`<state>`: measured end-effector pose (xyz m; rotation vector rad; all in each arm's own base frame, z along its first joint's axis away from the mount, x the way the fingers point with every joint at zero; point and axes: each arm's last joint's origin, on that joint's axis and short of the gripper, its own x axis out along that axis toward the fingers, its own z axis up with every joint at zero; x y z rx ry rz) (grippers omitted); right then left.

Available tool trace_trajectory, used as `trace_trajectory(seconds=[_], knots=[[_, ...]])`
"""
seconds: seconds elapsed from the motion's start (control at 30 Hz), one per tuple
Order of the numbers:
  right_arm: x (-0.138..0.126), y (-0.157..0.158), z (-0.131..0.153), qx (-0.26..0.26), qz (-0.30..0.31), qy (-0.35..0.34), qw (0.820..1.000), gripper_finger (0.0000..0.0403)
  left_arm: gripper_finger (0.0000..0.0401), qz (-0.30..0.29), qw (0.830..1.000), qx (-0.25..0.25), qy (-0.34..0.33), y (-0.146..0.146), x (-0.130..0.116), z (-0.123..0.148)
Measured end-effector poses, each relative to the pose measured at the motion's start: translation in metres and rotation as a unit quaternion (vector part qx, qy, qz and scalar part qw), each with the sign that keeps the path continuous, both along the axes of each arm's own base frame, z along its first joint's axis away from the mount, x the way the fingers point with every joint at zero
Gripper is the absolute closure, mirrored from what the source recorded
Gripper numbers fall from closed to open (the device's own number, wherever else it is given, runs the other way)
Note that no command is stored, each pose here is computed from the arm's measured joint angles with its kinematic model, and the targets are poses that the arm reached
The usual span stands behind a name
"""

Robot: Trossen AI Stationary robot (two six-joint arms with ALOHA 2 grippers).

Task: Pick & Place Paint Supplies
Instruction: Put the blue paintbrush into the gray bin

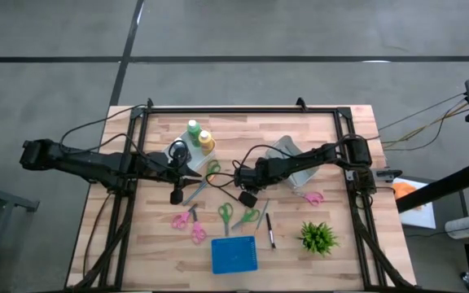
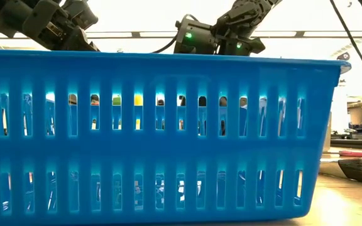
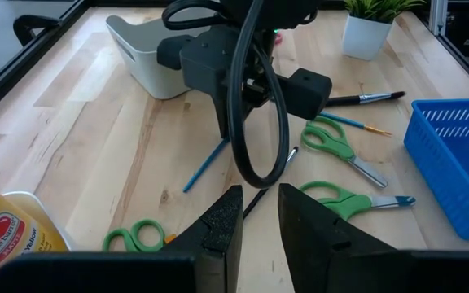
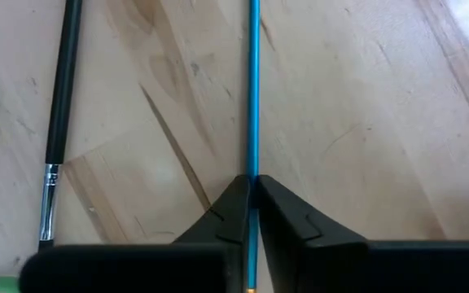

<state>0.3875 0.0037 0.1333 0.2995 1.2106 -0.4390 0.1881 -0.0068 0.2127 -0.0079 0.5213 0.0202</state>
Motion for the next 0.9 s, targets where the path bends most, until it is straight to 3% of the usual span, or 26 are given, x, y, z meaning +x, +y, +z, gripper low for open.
trace_trajectory(seconds=[0.63,0.9], knots=[[-0.003,0.000,0.005,0.000,-0.002,-0.002,1.000,0.0388,0.0319,0.000,1.000,0.000,0.000,0.000,0.000,0.000],[-0.006,-0.001,0.032,-0.007,0.008,-0.035,0.999,0.0388,0.0319,0.000,1.000,0.000,0.000,0.000,0.000,0.000]])
